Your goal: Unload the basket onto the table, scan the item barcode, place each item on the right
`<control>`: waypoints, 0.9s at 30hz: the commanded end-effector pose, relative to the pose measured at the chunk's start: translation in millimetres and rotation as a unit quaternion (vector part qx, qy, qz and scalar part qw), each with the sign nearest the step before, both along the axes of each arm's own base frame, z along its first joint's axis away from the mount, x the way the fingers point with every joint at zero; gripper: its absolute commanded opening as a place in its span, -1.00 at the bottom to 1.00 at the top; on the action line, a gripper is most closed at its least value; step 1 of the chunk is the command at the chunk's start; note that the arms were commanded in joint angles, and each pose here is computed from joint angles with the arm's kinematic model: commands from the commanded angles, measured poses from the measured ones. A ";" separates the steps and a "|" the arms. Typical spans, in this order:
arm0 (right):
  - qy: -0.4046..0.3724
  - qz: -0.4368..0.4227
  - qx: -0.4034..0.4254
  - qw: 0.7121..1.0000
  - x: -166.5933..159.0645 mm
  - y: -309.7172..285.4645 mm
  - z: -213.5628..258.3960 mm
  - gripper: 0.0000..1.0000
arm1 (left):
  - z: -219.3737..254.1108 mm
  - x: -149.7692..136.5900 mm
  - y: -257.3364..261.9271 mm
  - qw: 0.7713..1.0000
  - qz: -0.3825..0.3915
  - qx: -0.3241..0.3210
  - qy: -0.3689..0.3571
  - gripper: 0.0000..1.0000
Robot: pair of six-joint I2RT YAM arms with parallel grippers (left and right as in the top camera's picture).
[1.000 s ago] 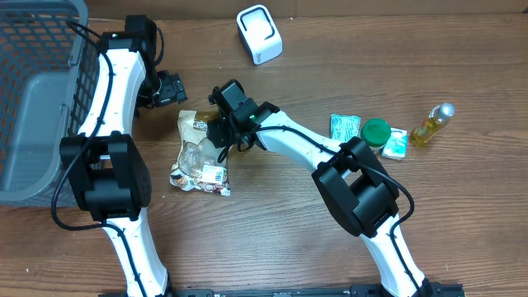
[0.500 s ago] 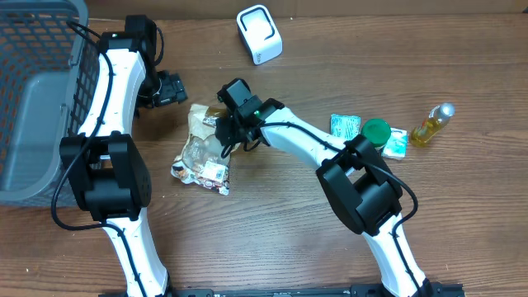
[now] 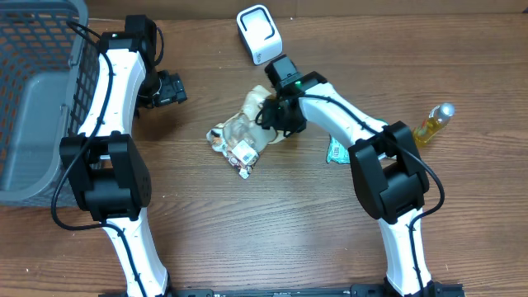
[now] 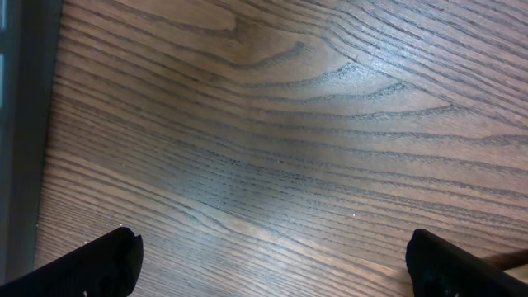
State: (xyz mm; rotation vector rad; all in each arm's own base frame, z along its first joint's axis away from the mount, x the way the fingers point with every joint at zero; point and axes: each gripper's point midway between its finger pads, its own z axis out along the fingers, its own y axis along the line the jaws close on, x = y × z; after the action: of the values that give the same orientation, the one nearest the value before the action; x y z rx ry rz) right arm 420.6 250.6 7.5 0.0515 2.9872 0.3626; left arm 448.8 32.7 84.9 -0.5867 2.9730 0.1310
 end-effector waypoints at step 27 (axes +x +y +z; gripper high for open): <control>0.074 -0.001 -0.033 0.997 -48.0 -17.6 17.3 0.15 | 3.2 1.9 4.5 1.000 -0.001 0.006 -0.004 0.99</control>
State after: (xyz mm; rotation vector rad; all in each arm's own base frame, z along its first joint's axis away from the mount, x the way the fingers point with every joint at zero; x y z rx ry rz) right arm 376.0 231.3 8.0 0.1134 3.1696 0.2474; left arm 448.8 32.7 84.9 -0.5867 2.9730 0.1310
